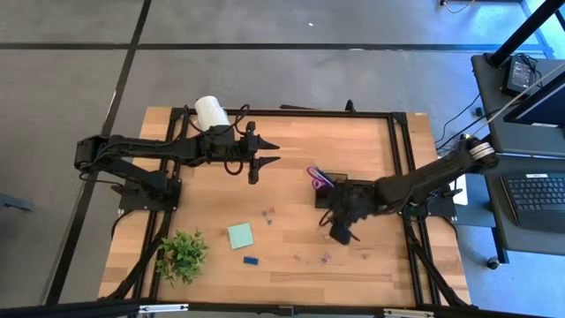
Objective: Pick and place office supplies into organizer
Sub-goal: Put the black pen into the black desk organizer
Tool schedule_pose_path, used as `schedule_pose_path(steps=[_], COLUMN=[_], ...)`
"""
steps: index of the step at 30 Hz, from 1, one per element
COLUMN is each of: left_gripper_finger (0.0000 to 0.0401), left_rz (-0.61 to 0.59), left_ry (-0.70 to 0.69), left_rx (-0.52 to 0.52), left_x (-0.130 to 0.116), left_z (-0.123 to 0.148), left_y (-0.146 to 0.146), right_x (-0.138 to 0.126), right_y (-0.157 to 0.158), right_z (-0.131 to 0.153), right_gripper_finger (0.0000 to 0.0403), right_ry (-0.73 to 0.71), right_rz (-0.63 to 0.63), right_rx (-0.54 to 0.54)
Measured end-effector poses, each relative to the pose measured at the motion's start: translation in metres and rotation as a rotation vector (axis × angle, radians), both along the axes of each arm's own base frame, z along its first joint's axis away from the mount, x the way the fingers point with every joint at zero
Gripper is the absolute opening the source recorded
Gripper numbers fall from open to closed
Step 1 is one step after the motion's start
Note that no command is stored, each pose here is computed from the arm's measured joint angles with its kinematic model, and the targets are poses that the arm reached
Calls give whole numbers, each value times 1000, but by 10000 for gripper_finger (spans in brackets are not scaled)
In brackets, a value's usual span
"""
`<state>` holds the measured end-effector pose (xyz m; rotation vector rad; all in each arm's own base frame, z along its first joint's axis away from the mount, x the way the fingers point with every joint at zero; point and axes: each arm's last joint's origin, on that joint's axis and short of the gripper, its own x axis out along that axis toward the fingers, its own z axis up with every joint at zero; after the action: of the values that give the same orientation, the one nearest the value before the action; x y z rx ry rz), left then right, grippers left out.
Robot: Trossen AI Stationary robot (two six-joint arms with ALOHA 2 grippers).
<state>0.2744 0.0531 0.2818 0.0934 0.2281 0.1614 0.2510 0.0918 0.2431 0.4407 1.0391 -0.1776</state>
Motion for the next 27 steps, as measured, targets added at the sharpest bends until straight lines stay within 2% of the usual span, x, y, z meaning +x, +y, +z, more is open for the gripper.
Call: schedule_pose_path(steps=[5, 9, 19, 27], left_gripper_finger=[143, 143, 143, 143], left_rz=[0, 0, 2, 2], left_ry=[0, -1, -2, -2], left_rx=[-1, -1, -8, -9], left_x=[0, 0, 0, 0], left_z=[0, 0, 0, 0], left_y=[0, 0, 0, 0], right_x=[-7, -12, -5, -3], right_y=[-25, -41, -77, -95], right_z=[33, 48, 56, 43], right_gripper_finger=[52, 52, 52, 52], right_ry=[-212, -299, -324, -297], right_rz=[-66, -79, -51, -2], right_rx=[-154, -278, -470, -495])
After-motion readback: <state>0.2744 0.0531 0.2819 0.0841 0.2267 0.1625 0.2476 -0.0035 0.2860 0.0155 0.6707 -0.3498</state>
